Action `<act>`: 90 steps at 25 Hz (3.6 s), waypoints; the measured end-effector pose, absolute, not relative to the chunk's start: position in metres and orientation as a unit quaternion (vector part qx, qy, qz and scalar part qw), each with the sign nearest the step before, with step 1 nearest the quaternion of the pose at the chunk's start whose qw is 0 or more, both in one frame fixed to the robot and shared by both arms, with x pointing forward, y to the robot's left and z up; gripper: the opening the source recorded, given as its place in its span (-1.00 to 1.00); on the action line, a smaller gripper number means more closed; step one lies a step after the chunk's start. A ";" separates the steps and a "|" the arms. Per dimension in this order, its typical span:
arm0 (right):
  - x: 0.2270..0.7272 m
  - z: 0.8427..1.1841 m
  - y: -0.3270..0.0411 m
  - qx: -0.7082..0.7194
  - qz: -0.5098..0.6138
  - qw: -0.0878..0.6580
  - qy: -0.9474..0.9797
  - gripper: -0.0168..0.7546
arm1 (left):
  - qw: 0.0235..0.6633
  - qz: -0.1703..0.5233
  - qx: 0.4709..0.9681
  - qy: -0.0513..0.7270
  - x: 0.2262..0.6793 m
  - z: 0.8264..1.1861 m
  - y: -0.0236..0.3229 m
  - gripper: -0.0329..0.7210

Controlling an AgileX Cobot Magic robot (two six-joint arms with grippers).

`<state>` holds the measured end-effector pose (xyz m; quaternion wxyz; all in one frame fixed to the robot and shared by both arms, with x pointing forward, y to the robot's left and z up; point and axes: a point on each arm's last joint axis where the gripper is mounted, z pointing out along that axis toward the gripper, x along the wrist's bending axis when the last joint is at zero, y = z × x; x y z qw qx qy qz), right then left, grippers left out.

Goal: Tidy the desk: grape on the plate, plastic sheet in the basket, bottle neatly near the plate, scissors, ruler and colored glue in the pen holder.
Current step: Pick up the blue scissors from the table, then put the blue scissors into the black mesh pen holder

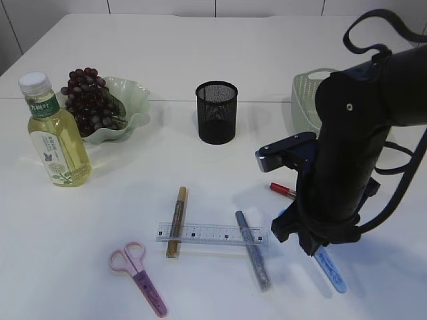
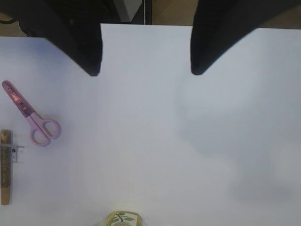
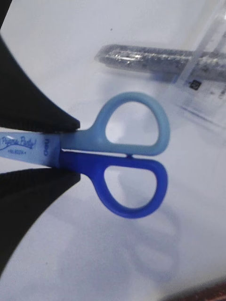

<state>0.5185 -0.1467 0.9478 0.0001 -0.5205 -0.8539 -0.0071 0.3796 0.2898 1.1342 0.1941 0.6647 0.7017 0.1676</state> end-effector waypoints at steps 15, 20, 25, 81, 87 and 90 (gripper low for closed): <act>0.571 1.026 -0.122 -0.496 -0.190 -0.131 -0.837 -0.42 | 0.192 0.171 0.665 0.702 0.380 1.134 0.291 0.24; 0.582 1.040 -0.117 -0.483 -0.244 -0.169 -0.824 -0.42 | 0.188 0.175 0.665 0.701 0.380 1.134 0.291 0.24; 0.593 1.052 -0.110 -0.463 -0.315 -0.214 -0.801 -0.42 | 0.183 0.181 0.665 0.701 0.380 1.134 0.293 0.24; 0.729 0.981 -0.092 -0.411 -0.468 -0.344 -0.703 -0.26 | 0.160 0.235 0.664 0.692 0.383 1.137 0.302 0.24; 0.728 0.975 -0.094 -0.422 -0.444 -0.331 -0.718 0.01 | 0.159 0.235 0.664 0.692 0.383 1.137 0.302 0.24; 0.727 0.974 -0.094 -0.427 -0.437 -0.326 -0.721 0.04 | 0.159 0.235 0.664 0.692 0.383 1.137 0.302 0.24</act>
